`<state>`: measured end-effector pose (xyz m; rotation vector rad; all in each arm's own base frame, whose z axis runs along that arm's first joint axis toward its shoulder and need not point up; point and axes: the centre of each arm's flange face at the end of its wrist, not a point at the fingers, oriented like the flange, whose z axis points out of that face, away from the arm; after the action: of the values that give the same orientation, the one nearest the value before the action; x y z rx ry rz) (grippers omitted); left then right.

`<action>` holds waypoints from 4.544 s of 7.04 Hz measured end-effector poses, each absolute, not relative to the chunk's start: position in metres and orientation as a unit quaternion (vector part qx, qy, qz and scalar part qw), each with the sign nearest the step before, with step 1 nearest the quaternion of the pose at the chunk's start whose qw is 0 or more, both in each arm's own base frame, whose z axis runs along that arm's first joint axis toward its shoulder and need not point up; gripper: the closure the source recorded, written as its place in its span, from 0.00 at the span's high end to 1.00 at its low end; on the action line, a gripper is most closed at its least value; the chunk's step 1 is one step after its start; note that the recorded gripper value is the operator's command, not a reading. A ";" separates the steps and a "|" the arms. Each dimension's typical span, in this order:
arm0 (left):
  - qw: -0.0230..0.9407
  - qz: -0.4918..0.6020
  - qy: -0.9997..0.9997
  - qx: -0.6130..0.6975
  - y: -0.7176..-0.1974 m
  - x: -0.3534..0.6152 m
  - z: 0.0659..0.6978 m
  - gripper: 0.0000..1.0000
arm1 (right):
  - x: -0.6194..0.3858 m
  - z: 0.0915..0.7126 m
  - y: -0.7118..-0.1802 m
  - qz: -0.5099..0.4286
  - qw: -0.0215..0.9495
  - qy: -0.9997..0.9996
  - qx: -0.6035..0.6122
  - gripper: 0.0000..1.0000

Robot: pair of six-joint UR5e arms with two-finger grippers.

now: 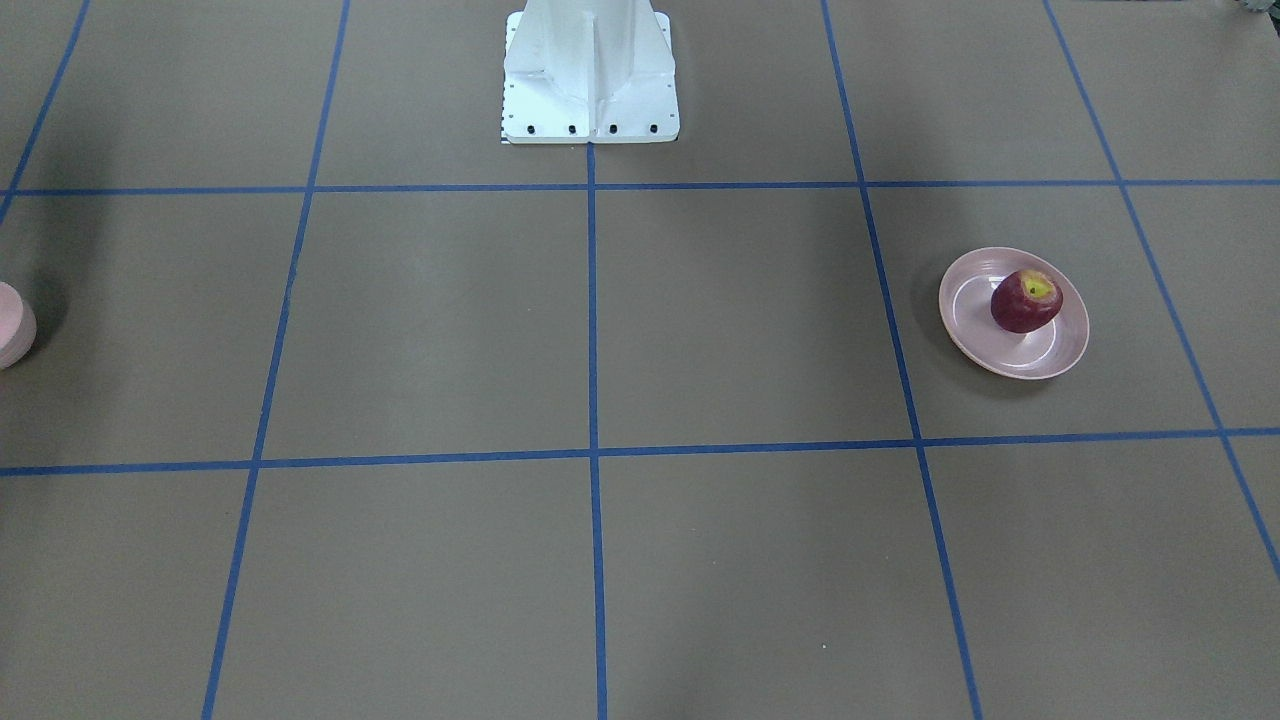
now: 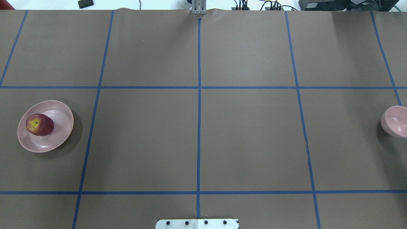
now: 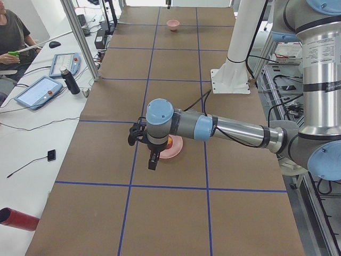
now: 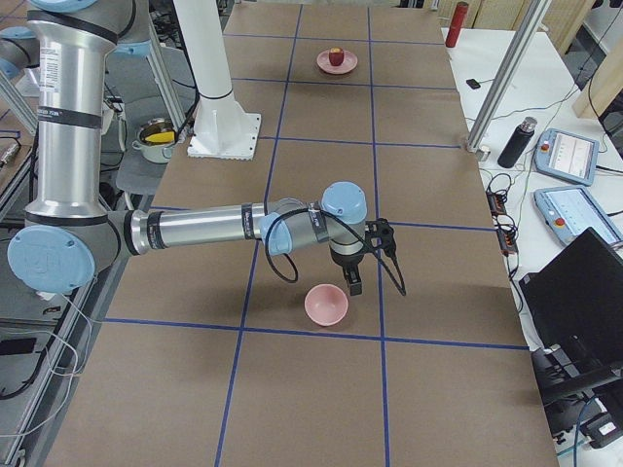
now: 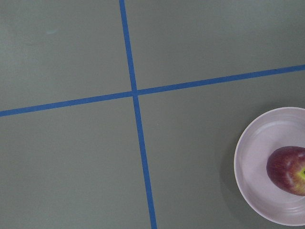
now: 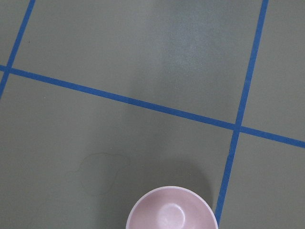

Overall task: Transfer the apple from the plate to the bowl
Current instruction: 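Lower the right gripper onto the rim of the small pink bowl and grasp it, then slide the pink bowl with the right gripper to the table centre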

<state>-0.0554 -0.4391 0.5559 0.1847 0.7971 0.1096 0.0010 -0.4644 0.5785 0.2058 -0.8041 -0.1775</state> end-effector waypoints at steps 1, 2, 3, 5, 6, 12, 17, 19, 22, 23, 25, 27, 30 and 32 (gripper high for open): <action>0.916 0.053 0.388 0.090 -0.437 -0.055 0.556 0.98 | 0.001 0.582 -0.465 -0.085 0.912 -0.390 0.097 1.00; 0.916 0.052 0.389 0.089 -0.431 -0.055 0.557 0.99 | 0.001 0.584 -0.466 -0.085 0.912 -0.389 0.096 1.00; 0.916 0.050 0.389 0.087 -0.426 -0.056 0.559 0.99 | 0.001 0.585 -0.467 -0.084 0.913 -0.388 0.095 1.00; 0.916 0.047 0.389 0.084 -0.424 -0.055 0.561 0.99 | 0.001 0.587 -0.467 -0.083 0.913 -0.389 0.092 1.00; 0.916 0.048 0.389 0.084 -0.422 -0.055 0.562 0.99 | 0.001 0.591 -0.467 -0.082 0.913 -0.389 0.089 1.00; 0.916 0.046 0.390 0.078 -0.418 -0.055 0.569 0.99 | -0.024 0.682 -0.468 -0.048 0.917 -0.394 0.051 1.00; 0.916 0.041 0.391 0.081 -0.423 -0.054 0.561 0.99 | -0.069 0.726 -0.452 -0.050 0.915 -0.393 0.072 0.83; 0.916 0.020 0.393 0.077 -0.426 -0.054 0.556 0.99 | -0.069 0.729 -0.450 -0.050 0.916 -0.392 0.069 0.00; 0.916 0.013 0.393 0.075 -0.428 -0.054 0.555 0.99 | -0.068 0.730 -0.447 -0.052 0.915 -0.395 0.068 0.00; 0.916 0.013 0.393 0.075 -0.428 -0.054 0.556 0.99 | -0.068 0.729 -0.446 -0.057 0.915 -0.393 0.072 0.00; 0.916 0.011 0.393 0.073 -0.428 -0.053 0.556 0.98 | -0.067 0.718 -0.447 -0.065 0.913 -0.394 0.084 0.00; 0.917 0.011 0.393 0.072 -0.428 -0.053 0.557 0.99 | -0.073 0.679 -0.456 -0.074 0.905 -0.408 0.095 0.00; 0.916 0.011 0.394 0.072 -0.428 -0.053 0.557 0.98 | -0.126 0.535 -0.493 -0.055 0.893 -0.441 0.074 0.00; 0.915 0.011 0.396 0.071 -0.429 -0.052 0.557 0.98 | -0.245 0.413 -0.515 -0.017 0.878 -0.476 0.037 0.00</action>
<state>-0.0521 -0.4287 0.5574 0.1463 0.8153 0.0235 -0.2447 -0.5154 0.4127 0.0766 -0.9932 -0.0358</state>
